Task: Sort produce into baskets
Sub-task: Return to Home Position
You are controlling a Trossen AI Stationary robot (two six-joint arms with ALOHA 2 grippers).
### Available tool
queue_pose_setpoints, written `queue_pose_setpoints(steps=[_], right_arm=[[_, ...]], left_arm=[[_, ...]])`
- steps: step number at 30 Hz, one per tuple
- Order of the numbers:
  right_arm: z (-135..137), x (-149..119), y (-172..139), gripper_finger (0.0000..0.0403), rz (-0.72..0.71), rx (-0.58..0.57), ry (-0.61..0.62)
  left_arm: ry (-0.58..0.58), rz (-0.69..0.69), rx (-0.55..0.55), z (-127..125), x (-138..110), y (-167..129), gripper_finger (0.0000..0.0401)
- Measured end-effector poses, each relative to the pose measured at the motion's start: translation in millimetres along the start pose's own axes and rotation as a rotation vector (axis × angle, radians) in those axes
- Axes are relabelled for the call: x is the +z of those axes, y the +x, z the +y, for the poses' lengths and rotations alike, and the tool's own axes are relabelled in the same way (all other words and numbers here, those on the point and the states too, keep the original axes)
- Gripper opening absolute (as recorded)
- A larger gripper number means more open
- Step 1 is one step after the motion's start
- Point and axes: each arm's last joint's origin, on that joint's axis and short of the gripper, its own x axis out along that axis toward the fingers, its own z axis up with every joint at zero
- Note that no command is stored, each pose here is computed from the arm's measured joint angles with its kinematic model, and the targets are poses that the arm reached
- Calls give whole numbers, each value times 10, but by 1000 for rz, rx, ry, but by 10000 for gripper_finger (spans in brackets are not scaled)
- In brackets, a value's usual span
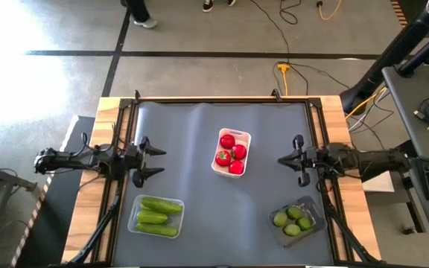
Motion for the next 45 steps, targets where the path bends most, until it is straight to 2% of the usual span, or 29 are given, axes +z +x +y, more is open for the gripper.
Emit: queue_pose_setpoints(steps=[5, 11, 45], right_arm=[[0, -33, 24, 13, 41, 1, -4], [0, -50, 35, 13, 61, 0, -4], [0, -51, 36, 13, 60, -1, -4]], left_arm=[[32, 29, 12, 6, -26, 10, 307], [-22, 48, 17, 8, -42, 22, 307], [-23, 72, 21, 11, -63, 36, 307]])
